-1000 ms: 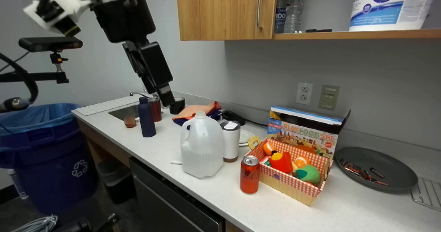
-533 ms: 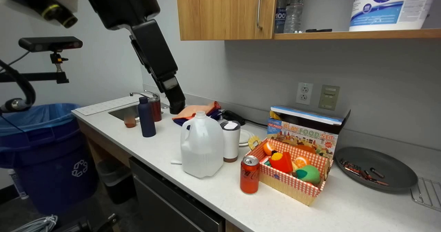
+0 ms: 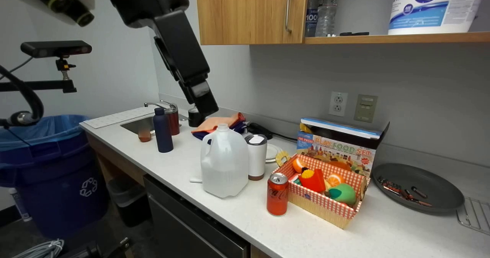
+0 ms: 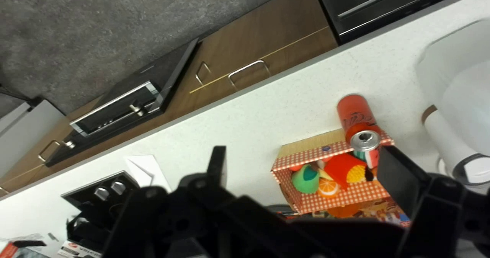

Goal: Close the overhead cabinet door

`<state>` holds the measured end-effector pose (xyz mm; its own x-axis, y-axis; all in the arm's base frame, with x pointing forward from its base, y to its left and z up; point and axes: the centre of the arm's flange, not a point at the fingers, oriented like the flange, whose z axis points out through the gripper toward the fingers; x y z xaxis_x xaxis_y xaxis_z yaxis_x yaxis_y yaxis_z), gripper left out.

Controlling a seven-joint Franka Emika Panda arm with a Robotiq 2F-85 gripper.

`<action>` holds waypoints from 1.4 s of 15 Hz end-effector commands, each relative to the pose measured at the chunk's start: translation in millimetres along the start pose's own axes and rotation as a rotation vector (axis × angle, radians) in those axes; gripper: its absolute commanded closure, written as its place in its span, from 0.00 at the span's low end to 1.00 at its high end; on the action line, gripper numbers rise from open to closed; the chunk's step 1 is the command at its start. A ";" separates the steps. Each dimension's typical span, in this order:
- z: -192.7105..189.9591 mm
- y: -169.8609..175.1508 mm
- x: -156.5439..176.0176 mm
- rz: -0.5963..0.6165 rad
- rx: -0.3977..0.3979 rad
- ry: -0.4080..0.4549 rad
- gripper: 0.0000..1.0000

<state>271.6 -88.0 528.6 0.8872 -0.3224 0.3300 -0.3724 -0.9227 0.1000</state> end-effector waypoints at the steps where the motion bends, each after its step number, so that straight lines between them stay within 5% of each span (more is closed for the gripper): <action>1: -10.3 55.3 41.3 0.085 -0.070 0.010 0.00; 10: -35.5 190.7 112.6 0.333 -0.152 0.191 0.00; 21: -32.0 255.5 153.6 0.483 -0.344 0.367 0.00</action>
<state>296.8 -353.5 627.1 0.5126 -0.5457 0.6630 -0.7869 -0.6074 0.1085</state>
